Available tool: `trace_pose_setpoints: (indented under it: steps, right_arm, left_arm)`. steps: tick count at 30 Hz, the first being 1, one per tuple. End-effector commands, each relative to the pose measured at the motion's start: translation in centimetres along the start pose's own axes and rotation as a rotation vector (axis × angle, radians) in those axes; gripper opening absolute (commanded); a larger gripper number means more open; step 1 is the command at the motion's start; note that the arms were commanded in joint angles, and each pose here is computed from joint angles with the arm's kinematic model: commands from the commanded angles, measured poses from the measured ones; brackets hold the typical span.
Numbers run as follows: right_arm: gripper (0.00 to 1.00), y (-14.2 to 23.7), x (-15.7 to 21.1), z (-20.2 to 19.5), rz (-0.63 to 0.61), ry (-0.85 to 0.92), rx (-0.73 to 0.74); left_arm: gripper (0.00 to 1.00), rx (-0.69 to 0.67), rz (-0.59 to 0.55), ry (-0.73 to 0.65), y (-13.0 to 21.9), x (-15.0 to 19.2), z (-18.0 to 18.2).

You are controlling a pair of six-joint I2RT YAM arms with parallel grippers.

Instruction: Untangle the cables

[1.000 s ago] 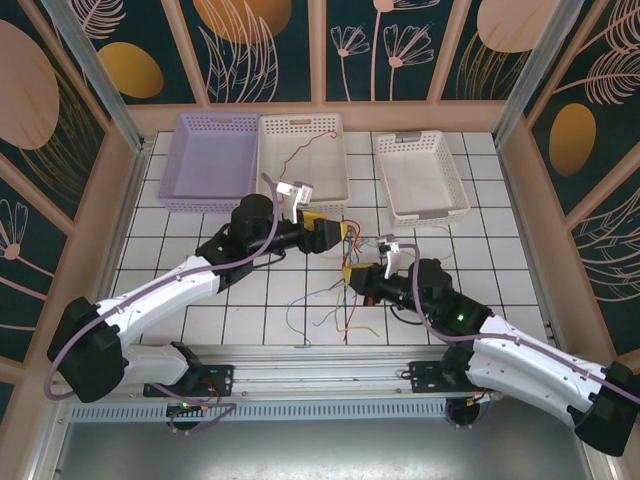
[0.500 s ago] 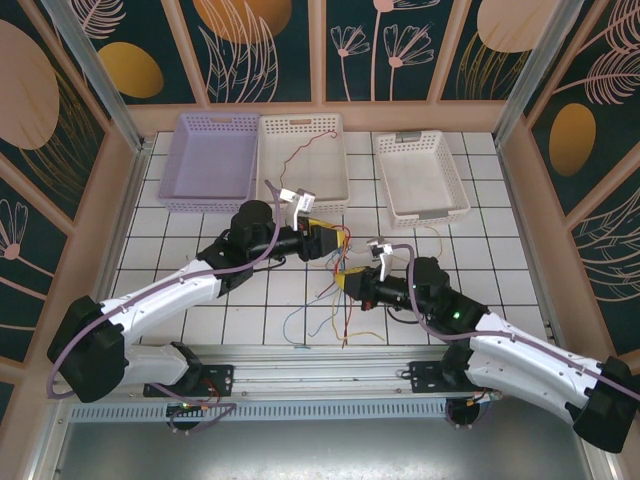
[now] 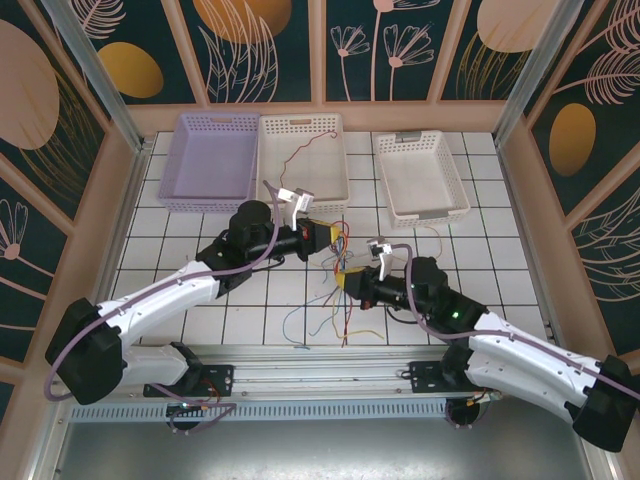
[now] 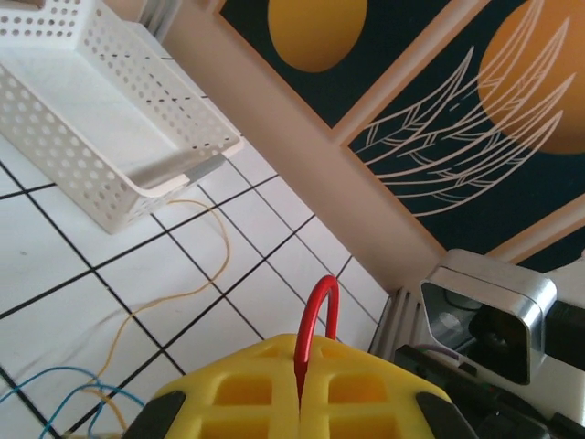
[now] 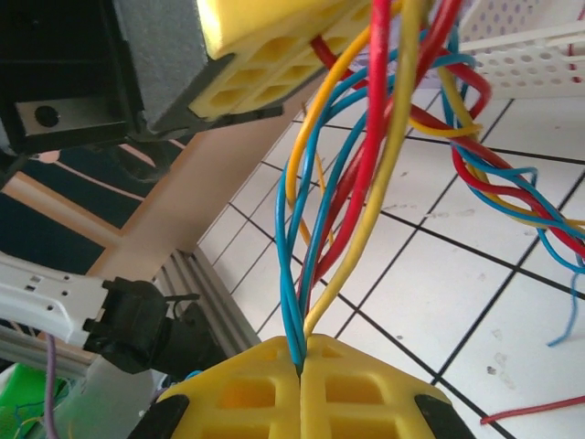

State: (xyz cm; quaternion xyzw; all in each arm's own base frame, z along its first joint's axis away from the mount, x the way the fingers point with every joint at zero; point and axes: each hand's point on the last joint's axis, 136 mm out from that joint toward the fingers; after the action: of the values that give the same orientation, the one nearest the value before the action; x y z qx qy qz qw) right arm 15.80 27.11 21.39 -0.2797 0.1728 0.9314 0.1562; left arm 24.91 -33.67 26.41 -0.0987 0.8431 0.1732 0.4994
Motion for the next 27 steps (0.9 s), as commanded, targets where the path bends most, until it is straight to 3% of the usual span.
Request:
trace_pose_setpoints:
  steps: [1,5,9,19,27]
  right_arm:
    - [0.0,-0.2,-0.2,-3.0,-0.033,-0.017,0.131]
    - [0.0,0.6,-0.4,-8.5,-0.073,-0.111,0.349]
    - [0.0,1.4,-0.2,-12.0,-0.078,-0.232,0.378]
    - [0.03,2.2,0.3,-14.4,-0.089,-0.27,0.395]
    - [0.0,2.6,1.1,-16.2,-0.095,-0.294,0.45]
  left_arm:
    - [0.0,-0.092,-0.031,-0.037,1.2,-1.4,0.8]
    - [0.0,-0.29,-0.073,-0.026,3.1,-2.6,3.2]
    - [0.0,-0.433,-0.118,-0.006,5.1,-3.8,4.9]
    - [0.0,-0.471,-0.178,0.0,7.3,-5.8,4.0]
    - [0.0,-0.535,-0.261,-0.08,11.4,-10.8,1.8]
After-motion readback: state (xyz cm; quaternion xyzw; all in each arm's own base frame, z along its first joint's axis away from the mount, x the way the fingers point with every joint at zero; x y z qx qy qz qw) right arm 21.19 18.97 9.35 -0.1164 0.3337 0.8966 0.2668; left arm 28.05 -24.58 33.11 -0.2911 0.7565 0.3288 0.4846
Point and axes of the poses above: each hand's point on the last joint's axis, 136 mm out from that joint toward the fingers, its own y axis back along the fingers, its own z axis along the line the jaws close on, x = y × z, and after that the axes turned 13 degrees about -y, right-handed
